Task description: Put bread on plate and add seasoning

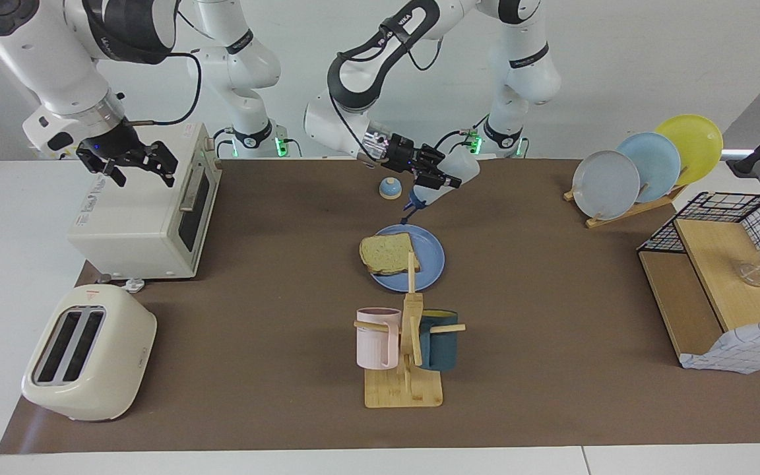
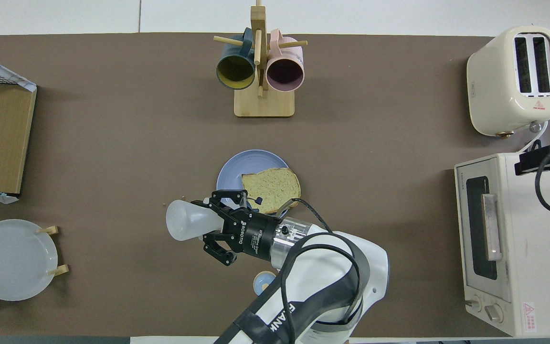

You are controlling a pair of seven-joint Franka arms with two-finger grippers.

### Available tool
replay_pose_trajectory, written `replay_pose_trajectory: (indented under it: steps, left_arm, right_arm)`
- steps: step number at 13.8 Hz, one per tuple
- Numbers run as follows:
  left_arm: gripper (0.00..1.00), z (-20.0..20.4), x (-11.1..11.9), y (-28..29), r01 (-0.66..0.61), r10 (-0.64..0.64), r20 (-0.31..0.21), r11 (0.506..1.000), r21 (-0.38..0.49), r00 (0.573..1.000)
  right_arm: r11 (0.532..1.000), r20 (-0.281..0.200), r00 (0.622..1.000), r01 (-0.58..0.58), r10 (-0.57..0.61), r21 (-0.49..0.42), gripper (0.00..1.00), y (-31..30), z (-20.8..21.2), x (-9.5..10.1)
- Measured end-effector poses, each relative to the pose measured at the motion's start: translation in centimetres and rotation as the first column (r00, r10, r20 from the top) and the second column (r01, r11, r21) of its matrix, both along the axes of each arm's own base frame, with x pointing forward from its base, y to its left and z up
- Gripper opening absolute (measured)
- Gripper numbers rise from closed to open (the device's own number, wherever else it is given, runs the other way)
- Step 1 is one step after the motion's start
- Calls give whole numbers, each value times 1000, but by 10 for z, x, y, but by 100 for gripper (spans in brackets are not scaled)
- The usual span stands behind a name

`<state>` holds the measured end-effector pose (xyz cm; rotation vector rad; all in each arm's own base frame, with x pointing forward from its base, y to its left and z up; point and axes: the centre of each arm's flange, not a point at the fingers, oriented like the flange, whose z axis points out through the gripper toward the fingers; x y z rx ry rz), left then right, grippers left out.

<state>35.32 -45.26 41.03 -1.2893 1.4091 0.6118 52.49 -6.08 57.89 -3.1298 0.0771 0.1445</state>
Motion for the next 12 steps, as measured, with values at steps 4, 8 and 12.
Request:
replay_pose_trajectory:
  steps: [4,8,12]
  left_arm:
    - [46,-24,-4,-18,5,-5,-1,999,42,1000]
    - [46,-57,30,-37,-43,40,39,997,64,998]
    - [46,-53,77,-11,-88,84,74,994,57,994]
  right_arm:
    - [1000,0,1000,0,0,0,100,0,0,0]
    - [1000,0,1000,0,0,0,100,0,0,0]
    - [1000,0,1000,0,0,0,100,0,0,0]
